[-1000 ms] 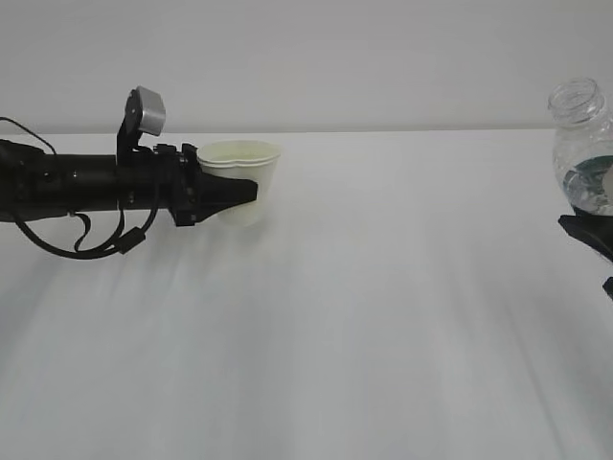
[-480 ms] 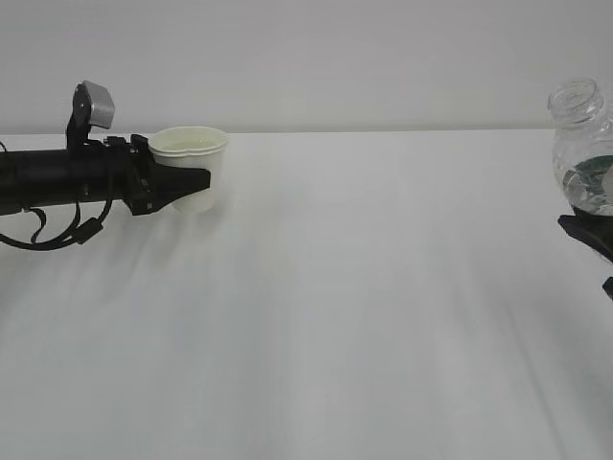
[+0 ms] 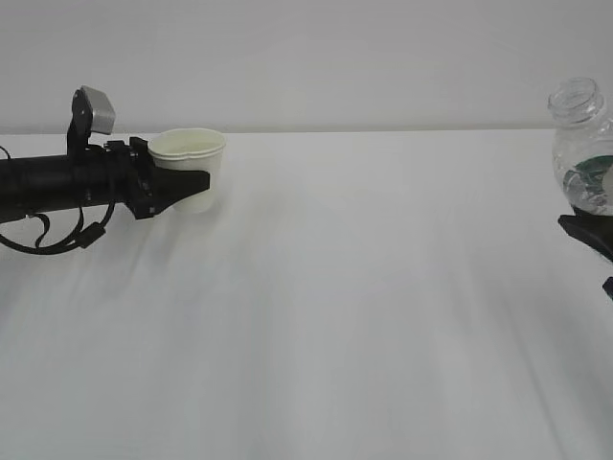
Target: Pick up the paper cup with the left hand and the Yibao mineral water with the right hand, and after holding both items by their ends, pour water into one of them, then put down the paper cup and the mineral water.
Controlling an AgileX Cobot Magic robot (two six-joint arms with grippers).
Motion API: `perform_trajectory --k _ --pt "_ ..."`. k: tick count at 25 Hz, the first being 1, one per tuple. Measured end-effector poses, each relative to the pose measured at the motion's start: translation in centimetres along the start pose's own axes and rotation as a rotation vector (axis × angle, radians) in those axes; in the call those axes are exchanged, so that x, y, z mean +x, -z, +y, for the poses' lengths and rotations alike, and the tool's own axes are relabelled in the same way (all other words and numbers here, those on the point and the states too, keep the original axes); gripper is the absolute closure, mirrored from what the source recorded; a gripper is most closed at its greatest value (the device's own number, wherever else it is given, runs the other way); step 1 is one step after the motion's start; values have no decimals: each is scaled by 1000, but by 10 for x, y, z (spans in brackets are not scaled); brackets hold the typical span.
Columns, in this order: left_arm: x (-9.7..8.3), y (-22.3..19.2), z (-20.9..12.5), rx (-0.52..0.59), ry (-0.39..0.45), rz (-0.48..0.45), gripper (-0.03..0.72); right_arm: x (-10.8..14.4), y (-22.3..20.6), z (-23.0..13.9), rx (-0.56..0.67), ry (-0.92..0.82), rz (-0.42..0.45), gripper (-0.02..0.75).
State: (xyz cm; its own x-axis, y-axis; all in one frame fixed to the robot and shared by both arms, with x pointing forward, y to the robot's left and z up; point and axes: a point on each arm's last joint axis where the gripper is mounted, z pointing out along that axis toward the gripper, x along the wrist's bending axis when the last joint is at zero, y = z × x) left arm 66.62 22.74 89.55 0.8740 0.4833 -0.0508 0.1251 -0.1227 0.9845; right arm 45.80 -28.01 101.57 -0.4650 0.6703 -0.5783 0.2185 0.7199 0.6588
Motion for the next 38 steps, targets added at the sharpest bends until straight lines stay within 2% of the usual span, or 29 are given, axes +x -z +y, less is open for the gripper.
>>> perform_trajectory --k 10,18,23,38 --pt "9 7 -4 -18 -4 48 235 0 0 0 0 0 0 283" --pt "14 8 -21 -20 44 81 162 0 0 0 0 0 0 283" --pt "15 8 -27 -13 51 82 141 0 0 0 0 0 0 283" --pt "15 7 -33 -7 33 85 153 0 0 0 0 0 0 283"
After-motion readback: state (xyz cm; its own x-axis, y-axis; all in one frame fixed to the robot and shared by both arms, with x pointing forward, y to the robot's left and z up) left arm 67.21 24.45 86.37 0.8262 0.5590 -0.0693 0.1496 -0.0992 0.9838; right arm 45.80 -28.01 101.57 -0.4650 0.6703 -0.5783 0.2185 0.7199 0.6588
